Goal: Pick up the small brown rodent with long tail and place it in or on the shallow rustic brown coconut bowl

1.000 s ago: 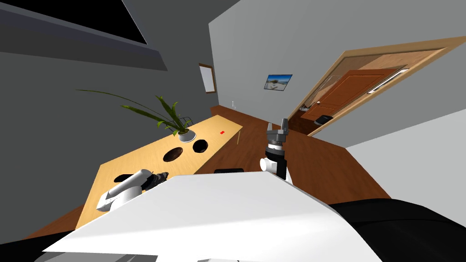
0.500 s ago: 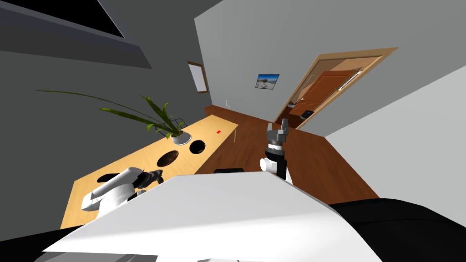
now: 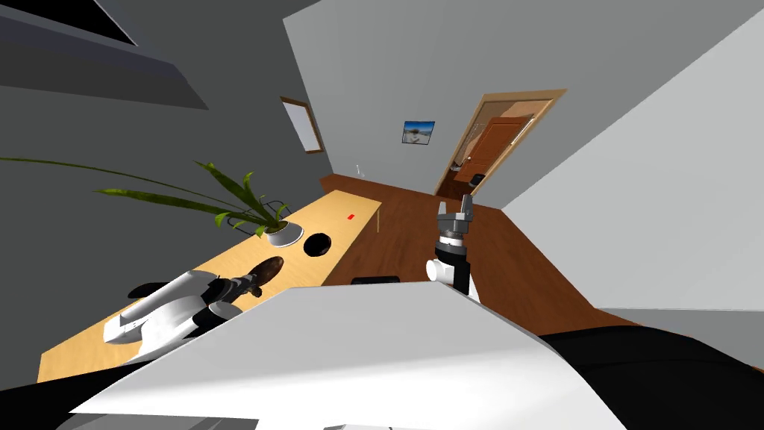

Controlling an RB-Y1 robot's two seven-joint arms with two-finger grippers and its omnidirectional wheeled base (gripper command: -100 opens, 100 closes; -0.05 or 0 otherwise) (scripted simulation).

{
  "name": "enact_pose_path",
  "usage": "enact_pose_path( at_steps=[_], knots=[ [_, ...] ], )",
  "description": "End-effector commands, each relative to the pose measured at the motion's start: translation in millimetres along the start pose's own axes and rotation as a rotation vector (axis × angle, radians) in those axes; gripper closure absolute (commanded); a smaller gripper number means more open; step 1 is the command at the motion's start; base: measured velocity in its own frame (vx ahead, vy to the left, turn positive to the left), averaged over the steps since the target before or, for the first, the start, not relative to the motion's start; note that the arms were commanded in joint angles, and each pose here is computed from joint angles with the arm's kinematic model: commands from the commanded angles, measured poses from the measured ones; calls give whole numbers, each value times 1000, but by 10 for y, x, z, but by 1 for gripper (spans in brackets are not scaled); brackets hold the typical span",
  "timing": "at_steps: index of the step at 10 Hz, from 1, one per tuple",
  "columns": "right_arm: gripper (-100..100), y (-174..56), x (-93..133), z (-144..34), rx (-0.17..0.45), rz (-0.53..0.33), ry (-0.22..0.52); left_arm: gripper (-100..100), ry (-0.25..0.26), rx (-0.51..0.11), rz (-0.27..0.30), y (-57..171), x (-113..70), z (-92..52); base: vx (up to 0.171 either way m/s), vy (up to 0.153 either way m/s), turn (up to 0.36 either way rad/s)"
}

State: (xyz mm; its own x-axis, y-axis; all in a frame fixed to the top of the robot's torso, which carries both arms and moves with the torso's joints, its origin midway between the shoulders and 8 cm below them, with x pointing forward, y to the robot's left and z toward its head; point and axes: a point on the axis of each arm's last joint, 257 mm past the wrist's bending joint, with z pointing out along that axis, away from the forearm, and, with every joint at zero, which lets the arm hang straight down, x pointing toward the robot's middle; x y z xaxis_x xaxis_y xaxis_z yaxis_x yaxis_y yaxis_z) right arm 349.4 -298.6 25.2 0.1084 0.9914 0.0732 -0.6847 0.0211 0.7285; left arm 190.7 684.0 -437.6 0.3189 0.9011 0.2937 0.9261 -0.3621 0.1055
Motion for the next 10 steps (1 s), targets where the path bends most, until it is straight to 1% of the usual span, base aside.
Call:
enact_pose_path(
  at_steps=[1, 5, 10],
  knots=[
    [0, 0, 0, 0, 0, 0, 0, 100, -8, 7, -38, -50, 32, -46, -57, 78, -257],
    [0, 0, 0, 0, 0, 0, 0, 100, -25, 48, -118, -218, 71, -93, -37, 62, -200],
    [0, 0, -1, -1, 0, 0, 0, 100, -42, 122, -215, -492, 82, -153, -36, 63, -219]
  ],
)
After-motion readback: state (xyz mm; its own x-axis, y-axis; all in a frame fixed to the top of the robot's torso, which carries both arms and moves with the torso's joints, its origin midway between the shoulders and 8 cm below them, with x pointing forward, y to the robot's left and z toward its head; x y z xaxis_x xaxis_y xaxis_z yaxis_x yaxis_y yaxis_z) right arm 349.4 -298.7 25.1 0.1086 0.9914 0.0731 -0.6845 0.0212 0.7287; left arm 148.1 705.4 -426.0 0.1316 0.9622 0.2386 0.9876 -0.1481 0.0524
